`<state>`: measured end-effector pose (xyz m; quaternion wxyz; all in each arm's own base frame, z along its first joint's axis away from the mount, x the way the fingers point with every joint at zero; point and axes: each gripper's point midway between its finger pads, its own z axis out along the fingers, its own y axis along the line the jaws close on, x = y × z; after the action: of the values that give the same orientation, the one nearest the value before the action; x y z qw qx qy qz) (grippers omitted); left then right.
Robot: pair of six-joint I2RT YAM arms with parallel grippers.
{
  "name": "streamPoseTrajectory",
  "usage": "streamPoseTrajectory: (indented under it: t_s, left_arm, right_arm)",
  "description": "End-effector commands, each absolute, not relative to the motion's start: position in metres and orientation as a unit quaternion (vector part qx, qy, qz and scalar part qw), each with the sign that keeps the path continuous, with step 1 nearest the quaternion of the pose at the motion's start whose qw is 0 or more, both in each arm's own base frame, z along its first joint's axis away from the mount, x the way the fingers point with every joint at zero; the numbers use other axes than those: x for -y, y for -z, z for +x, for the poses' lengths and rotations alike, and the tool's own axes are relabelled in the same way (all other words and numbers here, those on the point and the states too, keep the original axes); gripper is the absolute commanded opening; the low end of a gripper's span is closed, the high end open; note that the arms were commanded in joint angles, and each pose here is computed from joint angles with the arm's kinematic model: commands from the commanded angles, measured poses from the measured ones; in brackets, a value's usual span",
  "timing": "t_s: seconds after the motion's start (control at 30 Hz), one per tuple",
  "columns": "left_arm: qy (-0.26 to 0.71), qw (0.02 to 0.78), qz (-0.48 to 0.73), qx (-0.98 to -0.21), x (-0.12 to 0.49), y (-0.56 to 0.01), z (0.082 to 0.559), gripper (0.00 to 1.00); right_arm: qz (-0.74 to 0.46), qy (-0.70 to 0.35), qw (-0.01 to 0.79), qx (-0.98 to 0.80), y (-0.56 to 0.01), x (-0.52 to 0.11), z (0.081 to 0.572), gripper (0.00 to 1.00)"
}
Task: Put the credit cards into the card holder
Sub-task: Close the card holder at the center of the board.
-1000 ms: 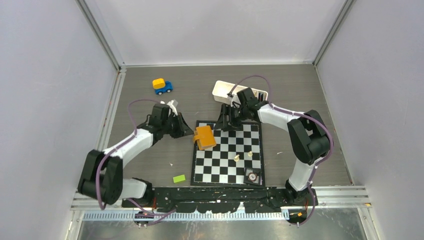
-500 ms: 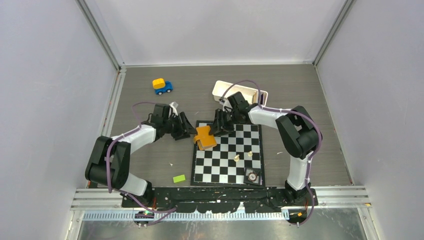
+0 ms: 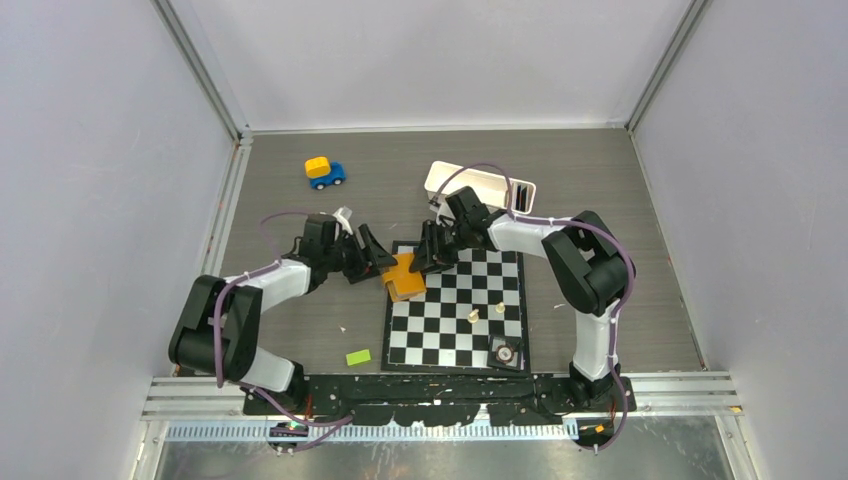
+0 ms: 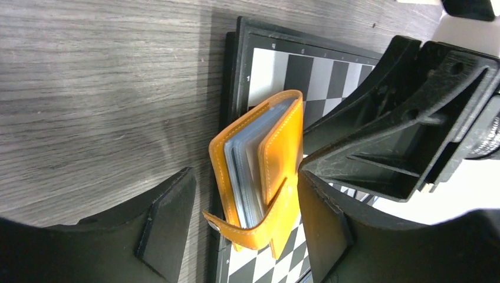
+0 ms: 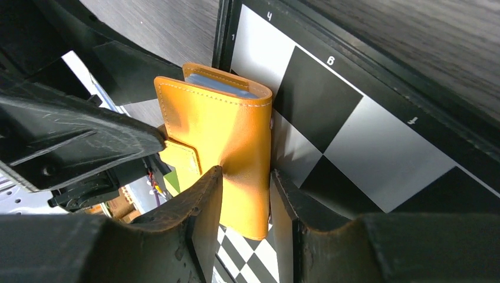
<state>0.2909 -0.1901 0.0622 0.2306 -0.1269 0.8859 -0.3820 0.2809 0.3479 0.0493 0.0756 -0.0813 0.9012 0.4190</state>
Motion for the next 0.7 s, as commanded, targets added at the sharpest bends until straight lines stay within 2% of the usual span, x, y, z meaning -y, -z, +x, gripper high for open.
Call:
streamPoseTrajectory:
  t_s: [0.0,0.17,0.3,0.43,0.57,0.67]
  left_arm:
    - [0.401,0.233,-0.121,-0.878,0.196,-0.065,0.300,0.64]
    - [0.408,0.218,-0.131,-0.877,0.199,-0.054,0.298,0.54]
    - [0.417,0.227,-0.135,-0.870,0.200,-0.055,0.300,0.39]
    - [0.423,0.244,-0.128,-0.863,0.200,-0.064,0.302,0.18]
    - [0.438,0.271,-0.115,-0.849,0.199,-0.081,0.301,0.01]
    - [0.450,0.290,-0.102,-0.838,0.198,-0.096,0.297,0.00]
  right_arm:
    - [-0.080,-0.402,0.069,-0.909,-0.034,-0.351,0.278,0.41]
    - [-0.080,-0.405,0.065,-0.908,-0.033,-0.354,0.276,0.41]
    - [-0.085,-0.412,0.063,-0.905,-0.036,-0.359,0.274,0.41]
    - [-0.086,-0.417,0.073,-0.902,-0.043,-0.359,0.275,0.41]
    - [-0.093,-0.420,0.102,-0.897,-0.059,-0.357,0.282,0.49]
    - [-0.090,-0.435,0.123,-0.887,-0.074,-0.356,0.290,0.55]
